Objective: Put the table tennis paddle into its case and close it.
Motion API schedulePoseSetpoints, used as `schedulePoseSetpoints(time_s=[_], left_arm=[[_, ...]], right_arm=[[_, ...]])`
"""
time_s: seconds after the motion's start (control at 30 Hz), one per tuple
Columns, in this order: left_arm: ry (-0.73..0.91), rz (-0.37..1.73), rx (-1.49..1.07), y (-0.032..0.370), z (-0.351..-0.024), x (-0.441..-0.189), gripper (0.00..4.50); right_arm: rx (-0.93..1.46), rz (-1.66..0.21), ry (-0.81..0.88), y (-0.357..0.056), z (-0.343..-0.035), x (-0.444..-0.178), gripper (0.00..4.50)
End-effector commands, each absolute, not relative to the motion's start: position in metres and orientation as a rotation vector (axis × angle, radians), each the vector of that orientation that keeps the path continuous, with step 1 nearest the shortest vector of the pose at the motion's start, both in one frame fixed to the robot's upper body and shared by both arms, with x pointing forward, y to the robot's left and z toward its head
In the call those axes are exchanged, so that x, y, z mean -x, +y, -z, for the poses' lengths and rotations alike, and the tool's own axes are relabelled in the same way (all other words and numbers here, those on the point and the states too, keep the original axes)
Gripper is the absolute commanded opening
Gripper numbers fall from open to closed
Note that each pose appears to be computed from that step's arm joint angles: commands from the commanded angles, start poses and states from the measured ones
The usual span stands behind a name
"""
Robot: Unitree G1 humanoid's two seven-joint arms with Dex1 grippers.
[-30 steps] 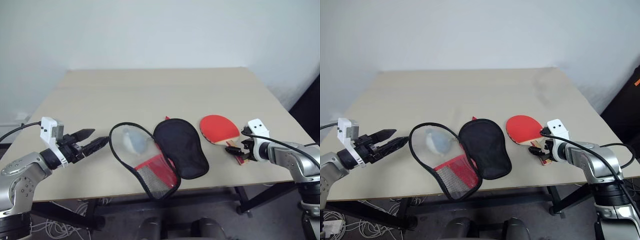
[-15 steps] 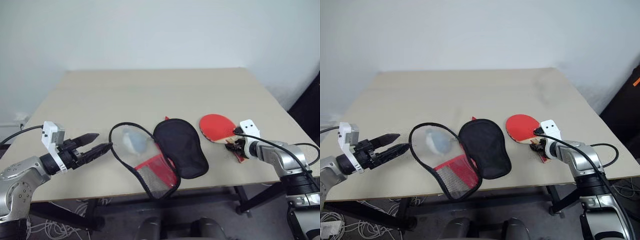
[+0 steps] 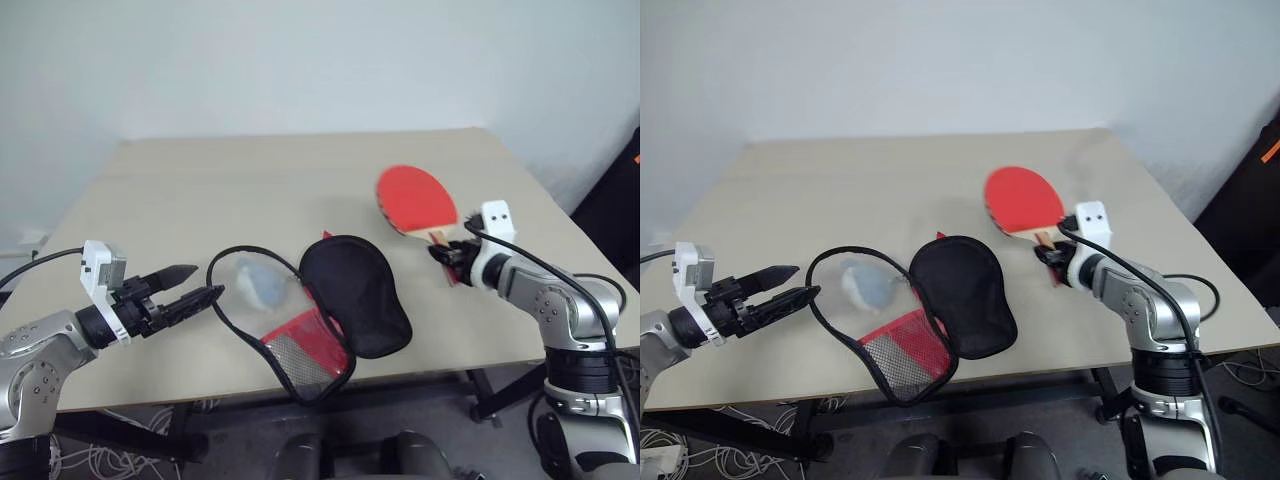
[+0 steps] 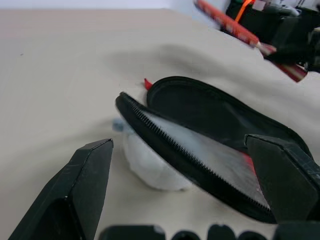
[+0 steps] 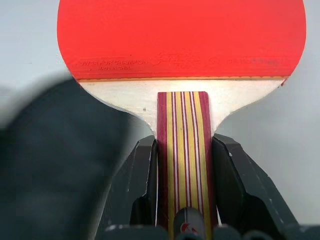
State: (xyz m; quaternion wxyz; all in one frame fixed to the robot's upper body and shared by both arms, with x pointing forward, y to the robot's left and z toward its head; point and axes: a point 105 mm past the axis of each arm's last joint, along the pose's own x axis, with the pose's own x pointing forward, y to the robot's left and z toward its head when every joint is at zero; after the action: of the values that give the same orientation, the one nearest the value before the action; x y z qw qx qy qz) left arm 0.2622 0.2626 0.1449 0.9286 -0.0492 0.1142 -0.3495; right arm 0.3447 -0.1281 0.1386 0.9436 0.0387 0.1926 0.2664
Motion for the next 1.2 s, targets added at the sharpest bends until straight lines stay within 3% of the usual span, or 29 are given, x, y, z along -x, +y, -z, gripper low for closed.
schedulePoseSetpoints(time_s=[0.03, 0.47, 0.93, 1.2], left_arm=[[0.202, 0.723, 0.058, 0.264, -0.156, -0.266, 4.50], [0.208, 0.713, 0.066, 0.264, -0.153, -0.265, 4.50], [0.215, 0.706, 0.071, 0.264, -0.153, -0.265, 4.50], [0.220, 0.702, 0.076, 0.263, -0.151, -0.264, 4.50]], right_arm=[[-0.026, -0.646, 0.401, -0.095, -0.142, -0.324, 1.18], [0.036, -0.610, 0.619, -0.069, -0.080, -0.310, 1.18], [0.050, -0.715, 0.612, -0.033, -0.091, -0.303, 1.18], [0.088, -0.680, 0.645, -0.038, -0.081, -0.304, 1.18]])
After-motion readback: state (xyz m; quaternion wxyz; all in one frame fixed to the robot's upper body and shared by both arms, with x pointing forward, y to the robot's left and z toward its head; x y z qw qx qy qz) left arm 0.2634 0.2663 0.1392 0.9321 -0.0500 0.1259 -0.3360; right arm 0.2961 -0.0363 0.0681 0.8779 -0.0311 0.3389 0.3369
